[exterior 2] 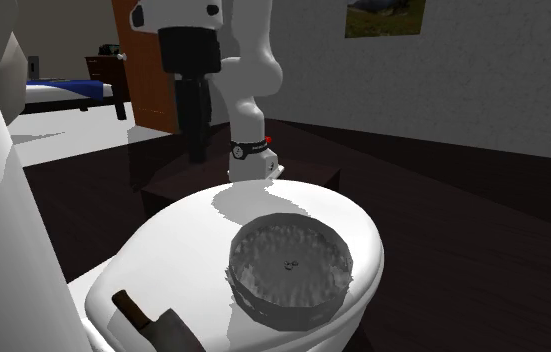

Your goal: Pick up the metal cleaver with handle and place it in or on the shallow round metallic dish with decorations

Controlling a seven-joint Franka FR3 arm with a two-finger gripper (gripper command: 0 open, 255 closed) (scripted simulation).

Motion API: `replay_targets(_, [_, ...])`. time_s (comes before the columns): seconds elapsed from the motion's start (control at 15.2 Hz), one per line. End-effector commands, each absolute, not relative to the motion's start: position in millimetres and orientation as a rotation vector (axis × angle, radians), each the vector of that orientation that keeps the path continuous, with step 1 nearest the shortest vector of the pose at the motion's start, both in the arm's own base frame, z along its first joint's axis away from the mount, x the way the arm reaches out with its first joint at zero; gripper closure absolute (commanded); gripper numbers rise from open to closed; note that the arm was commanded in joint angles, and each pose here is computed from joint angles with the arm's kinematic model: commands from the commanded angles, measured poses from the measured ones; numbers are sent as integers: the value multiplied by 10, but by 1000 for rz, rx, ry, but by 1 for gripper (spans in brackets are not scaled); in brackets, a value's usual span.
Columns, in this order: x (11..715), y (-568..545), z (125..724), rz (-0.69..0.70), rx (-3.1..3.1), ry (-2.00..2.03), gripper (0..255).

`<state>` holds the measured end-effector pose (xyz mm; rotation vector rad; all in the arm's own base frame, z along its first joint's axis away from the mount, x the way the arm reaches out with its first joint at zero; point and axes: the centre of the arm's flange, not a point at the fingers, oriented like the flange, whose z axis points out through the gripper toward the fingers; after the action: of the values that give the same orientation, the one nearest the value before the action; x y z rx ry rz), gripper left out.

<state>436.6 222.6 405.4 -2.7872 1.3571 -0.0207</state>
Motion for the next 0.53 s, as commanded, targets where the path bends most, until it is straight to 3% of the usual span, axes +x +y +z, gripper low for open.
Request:
replay_targets(0.0, [4536, 2333, 3881, -20, -2713, 1501, 0])
replay_targets(0.46, [5245, 2540, 3318, -19, -2440, 1932, 0])
